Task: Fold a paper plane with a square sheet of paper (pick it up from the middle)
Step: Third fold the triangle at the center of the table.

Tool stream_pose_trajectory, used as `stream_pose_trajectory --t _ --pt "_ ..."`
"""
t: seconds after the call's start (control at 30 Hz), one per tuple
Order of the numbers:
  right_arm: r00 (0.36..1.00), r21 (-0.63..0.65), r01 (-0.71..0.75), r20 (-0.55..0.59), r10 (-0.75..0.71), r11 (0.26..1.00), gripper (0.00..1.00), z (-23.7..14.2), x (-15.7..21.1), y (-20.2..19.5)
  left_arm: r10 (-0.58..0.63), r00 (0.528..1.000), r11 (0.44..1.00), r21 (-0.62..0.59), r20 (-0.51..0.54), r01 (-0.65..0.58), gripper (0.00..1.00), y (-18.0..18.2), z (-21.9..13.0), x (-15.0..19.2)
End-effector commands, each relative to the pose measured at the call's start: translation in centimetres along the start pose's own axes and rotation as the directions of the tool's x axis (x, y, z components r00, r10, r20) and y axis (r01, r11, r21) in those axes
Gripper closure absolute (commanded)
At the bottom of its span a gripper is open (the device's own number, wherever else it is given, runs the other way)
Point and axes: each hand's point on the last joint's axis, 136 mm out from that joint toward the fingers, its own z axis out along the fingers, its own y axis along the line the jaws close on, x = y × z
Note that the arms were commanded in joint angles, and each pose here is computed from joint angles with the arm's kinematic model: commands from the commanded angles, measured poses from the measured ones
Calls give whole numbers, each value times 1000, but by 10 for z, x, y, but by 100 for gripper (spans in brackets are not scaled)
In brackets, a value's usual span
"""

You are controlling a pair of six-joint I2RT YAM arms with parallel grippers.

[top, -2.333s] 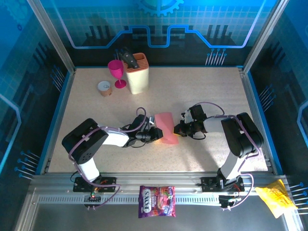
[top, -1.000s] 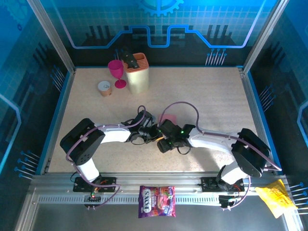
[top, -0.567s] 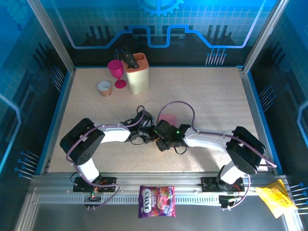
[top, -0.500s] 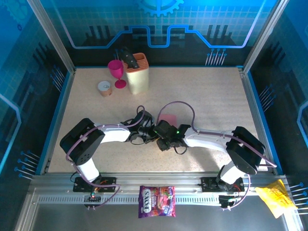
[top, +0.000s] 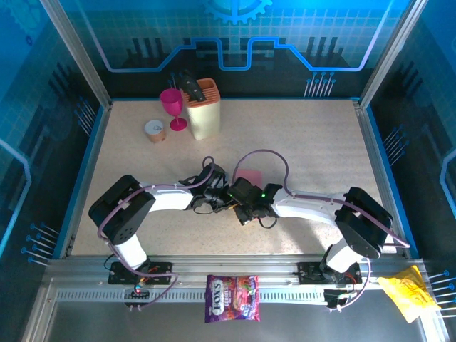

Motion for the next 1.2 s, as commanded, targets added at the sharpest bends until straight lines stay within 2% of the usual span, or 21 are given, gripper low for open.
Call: stream_pose_trajectory --t 0.0,0.07,0.17,0.27,0.47,0.63,0.8,0.97,1.17 --pt "1000 -41 11 6 -11 999 100 -9 -8 5 17 1000 999 36 8 -18 90 -8 -11 -4" --pt "1000 -68 12 -2 -12 998 100 -7 -7 6 21 999 999 28 28 -22 76 -4 -20 -9" --pt "1000 -118 9 -18 -11 993 100 -4 -4 8 22 998 1000 18 59 -23 62 1 -36 -17" --pt "999 -157 15 -28 -20 988 100 -1 0 12 27 995 999 13 93 -29 56 3 -53 -29" --pt "999 -208 18 -39 -27 978 100 2 2 19 109 990 994 16 88 -110 57 -19 -59 -52" --pt "999 -235 13 -43 -24 972 100 2 4 21 165 986 985 50 29 -166 66 -41 -37 -68" --pt "998 -243 8 -52 -21 970 100 3 5 21 189 982 979 82 -22 -187 67 -53 -14 -77" --pt "998 -245 8 -53 -22 970 100 1 4 20 210 975 975 87 -72 -204 69 -53 5 -72" --pt "998 -249 3 -54 -17 968 100 0 2 17 206 972 978 49 -115 -202 73 -34 22 -66"
